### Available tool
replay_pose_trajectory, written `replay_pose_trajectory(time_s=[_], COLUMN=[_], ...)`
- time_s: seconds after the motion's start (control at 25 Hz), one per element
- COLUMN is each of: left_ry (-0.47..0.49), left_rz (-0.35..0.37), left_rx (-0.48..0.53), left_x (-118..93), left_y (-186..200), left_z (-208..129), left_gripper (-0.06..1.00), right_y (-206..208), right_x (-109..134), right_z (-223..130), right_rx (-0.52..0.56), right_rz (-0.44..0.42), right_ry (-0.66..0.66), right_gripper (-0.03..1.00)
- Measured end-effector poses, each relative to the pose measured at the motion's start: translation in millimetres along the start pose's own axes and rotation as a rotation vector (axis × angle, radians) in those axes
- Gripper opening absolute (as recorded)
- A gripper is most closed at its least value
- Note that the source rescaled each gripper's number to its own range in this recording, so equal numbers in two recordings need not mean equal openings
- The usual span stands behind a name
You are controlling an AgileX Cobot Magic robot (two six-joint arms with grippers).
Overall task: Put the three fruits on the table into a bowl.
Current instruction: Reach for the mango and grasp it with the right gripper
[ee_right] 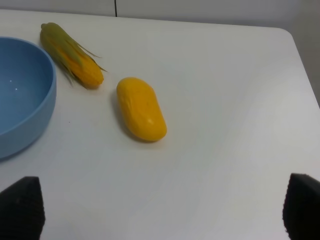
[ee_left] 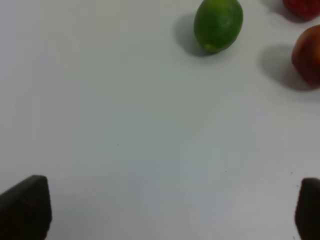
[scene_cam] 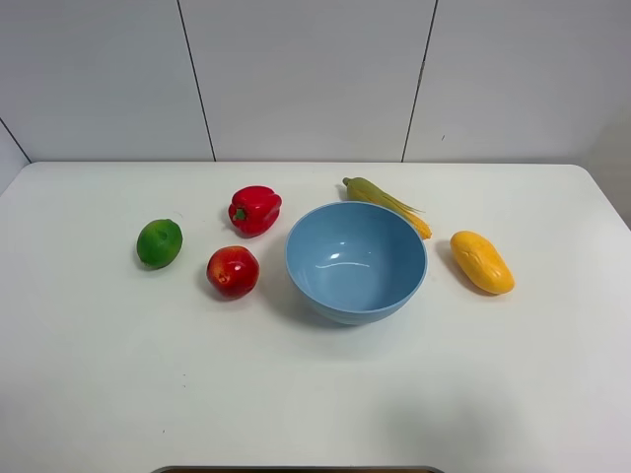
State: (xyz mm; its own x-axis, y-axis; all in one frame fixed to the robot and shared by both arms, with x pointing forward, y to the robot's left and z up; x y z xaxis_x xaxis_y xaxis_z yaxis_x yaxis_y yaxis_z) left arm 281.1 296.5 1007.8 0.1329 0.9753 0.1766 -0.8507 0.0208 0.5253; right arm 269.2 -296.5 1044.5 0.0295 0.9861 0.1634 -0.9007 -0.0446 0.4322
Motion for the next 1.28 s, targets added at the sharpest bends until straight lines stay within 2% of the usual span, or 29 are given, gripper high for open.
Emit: replay_pose_trajectory(time_s=[1.04,1.28], left_ry=[0.000,0.000], left_rz=[0.000,0.000], left_rx=[0.000,0.000], left_x=[0,0], left_y=[0,0], left_z=[0,0], left_gripper=[1.00,1.00], right_y=[-1,-17], right_x=[0,2], right_z=[0,31], right_rx=[0.003,0.095], right_rz=[-0.001,-0.043], right_ry=[0.000,0.015], right_gripper=[1.00,1.00])
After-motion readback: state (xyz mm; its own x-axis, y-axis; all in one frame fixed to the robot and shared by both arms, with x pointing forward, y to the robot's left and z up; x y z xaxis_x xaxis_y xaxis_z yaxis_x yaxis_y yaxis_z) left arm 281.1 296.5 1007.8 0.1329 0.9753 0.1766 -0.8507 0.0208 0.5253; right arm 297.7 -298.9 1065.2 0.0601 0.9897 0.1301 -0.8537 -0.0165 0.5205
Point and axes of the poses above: a point on each arm's last joint axis where the gripper is mounted, y pointing back along that axis away from the gripper, x along the wrist's bending axis when the last joint is at zero, z = x × y, the point moved 5 cm from there along -y, pointing out along that axis toward the gripper, and after that the axes turned 11 degrees about -y, right-handed, at the moved point
